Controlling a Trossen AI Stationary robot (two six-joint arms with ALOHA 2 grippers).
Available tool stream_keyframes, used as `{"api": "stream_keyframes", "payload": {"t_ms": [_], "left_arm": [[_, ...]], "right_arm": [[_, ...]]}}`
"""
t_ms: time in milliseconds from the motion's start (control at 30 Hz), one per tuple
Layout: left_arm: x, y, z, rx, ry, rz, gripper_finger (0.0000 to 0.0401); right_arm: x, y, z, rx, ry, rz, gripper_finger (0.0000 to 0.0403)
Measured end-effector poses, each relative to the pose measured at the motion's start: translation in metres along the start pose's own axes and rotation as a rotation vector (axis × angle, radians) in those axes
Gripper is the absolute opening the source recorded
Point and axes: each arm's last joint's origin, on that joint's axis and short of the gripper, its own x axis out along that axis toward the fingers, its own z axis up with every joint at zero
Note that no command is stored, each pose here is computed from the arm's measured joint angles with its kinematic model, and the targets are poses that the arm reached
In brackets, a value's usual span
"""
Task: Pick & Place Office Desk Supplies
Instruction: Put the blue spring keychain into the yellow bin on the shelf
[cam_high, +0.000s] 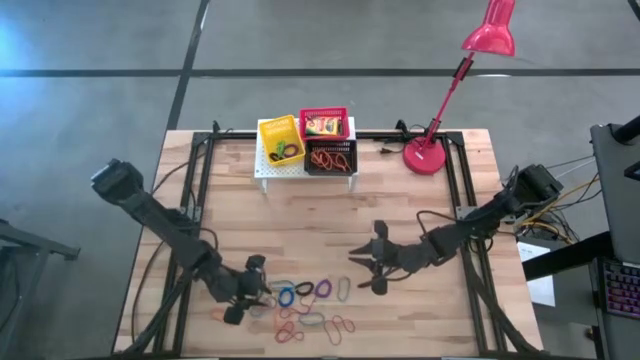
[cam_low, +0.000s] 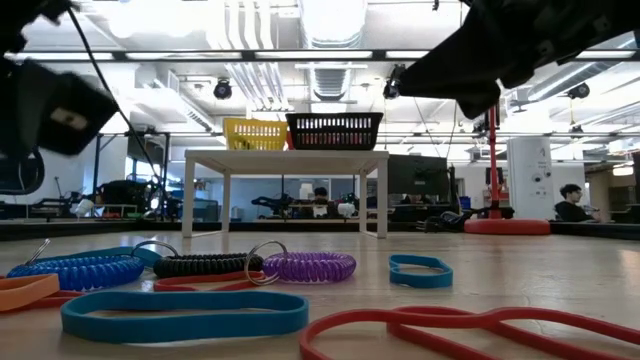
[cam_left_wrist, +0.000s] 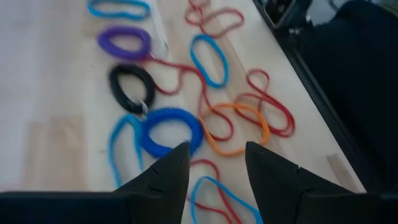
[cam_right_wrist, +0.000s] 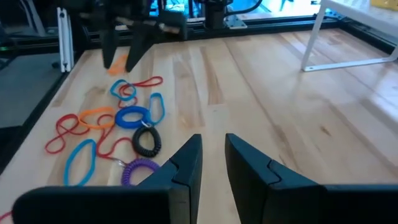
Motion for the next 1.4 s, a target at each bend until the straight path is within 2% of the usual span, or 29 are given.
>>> {"api": "stream_keyframes", "payload": {"t_ms": [200, 267, 467, 767, 1000, 1400], "left_arm": [[0.018, -0.004, -0.005, -0.028, 0.087, -0.051, 0.0163], [0.02, -0.005, -0.004, -0.013, 0.084, -0.049, 0.0163], [0.021, -0.001, -0.001, 0.094, 0.021, 0.047, 0.0163], [0.038, 0.012, 0.001, 0.137, 0.025, -0.019, 0.0163], [0.047, 0.022, -0.001, 0.131, 0.07, -0.088, 0.0163], [0.046, 0.031, -0.013, 0.1, 0.087, -0.079, 0.016]], "right_arm": [[0.003, -0.005, 0.002, -0.005, -0.004, -0.018, 0.0068], [0.003, -0.006, 0.002, -0.012, -0.004, -0.021, 0.0068], [0.004, -0.007, 0.002, -0.017, -0.003, -0.027, 0.0068], [0.003, -0.008, 0.0, -0.023, 0.003, -0.029, 0.0068], [0.003, -0.009, -0.001, -0.02, 0.003, -0.029, 0.0068], [0.003, -0.008, -0.001, -0.012, 0.002, -0.028, 0.0068]]}}
